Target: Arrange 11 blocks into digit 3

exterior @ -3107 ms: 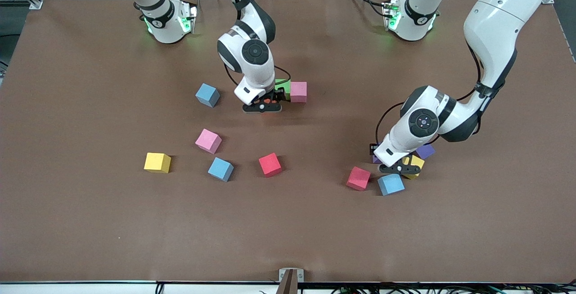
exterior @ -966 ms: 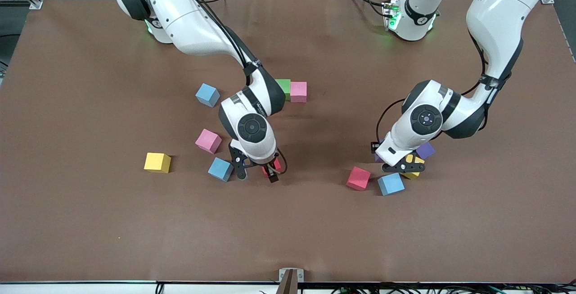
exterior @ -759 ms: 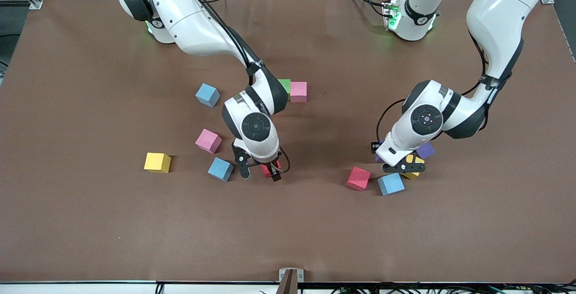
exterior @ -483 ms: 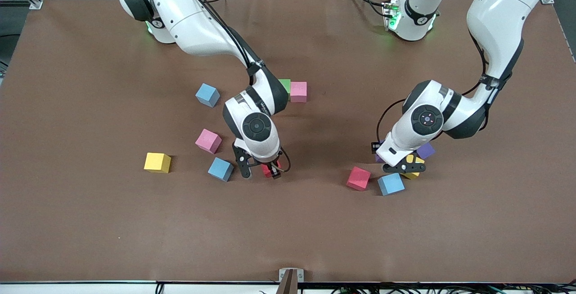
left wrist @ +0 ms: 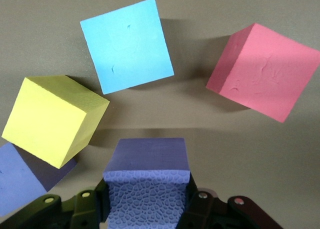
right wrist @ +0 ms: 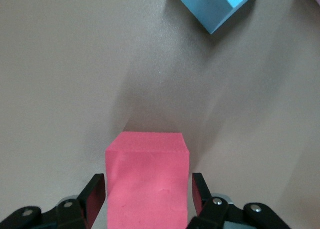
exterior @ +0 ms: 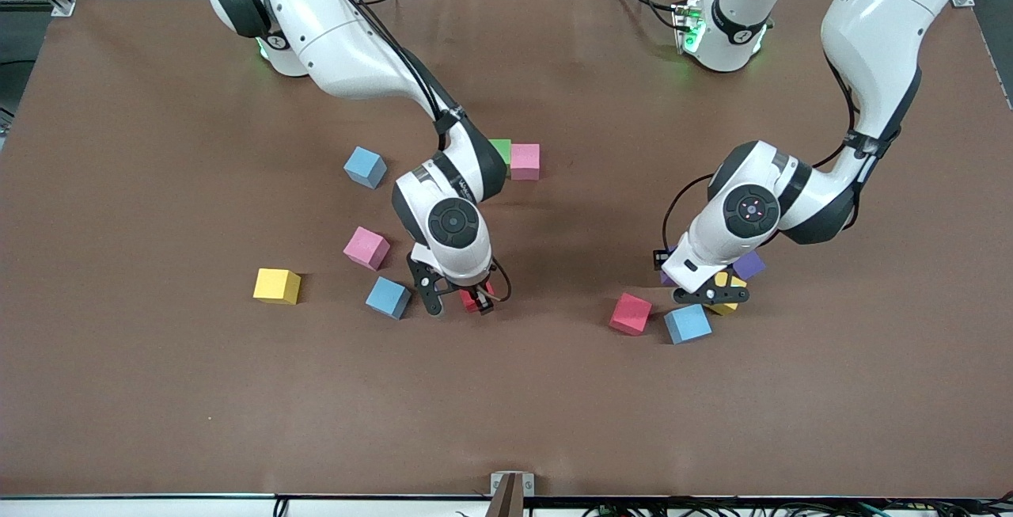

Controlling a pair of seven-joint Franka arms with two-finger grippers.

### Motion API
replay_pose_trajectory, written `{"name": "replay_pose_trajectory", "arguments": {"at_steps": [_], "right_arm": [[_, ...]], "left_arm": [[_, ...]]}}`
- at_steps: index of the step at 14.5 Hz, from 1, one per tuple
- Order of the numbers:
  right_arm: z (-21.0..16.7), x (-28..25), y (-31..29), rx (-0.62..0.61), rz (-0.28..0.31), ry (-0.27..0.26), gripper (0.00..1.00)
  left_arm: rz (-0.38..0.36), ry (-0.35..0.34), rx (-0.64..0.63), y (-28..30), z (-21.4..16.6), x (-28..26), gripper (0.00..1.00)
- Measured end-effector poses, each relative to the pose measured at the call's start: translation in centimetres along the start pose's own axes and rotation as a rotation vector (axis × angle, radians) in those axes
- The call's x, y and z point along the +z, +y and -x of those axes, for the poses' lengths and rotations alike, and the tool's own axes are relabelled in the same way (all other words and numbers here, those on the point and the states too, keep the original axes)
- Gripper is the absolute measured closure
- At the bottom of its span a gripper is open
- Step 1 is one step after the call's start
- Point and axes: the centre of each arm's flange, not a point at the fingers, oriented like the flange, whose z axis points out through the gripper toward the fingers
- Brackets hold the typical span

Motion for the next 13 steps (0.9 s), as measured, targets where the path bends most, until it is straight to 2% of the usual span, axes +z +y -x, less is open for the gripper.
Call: {"name": "replay_pose_trajectory", "arguments": {"at_steps": [2,5,6,10,13], "right_arm": [[-0.1,0.4,0.0,-0.010,0.004,0.006,0.22],[-0.2,0.3,0.0,-0.027,0.002,0.009,0.42],[-0.2,0.4,0.0,-0.069,0.004,0.012,0.43],[1.0,0.3,1.2,-0.474,0.007,0.015,0.43],[2.9,0.0,3.7,-0.744,0.040,-0.001,0.43]], "left_arm": [[0.001,0.002,-0.002,-0.1,-0.1,-0.1,0.45],[0.004,0.002,-0.006,-0.1,-0.2,-0.2,0.45],[0.005,0.002,-0.006,-0.1,-0.2,-0.2,0.45],[0.005,0.002,-0.006,-0.1,-0.2,-0.2,0.45],[0.005,0.002,-0.006,-0.1,-0.2,-0.2,0.45]]}}
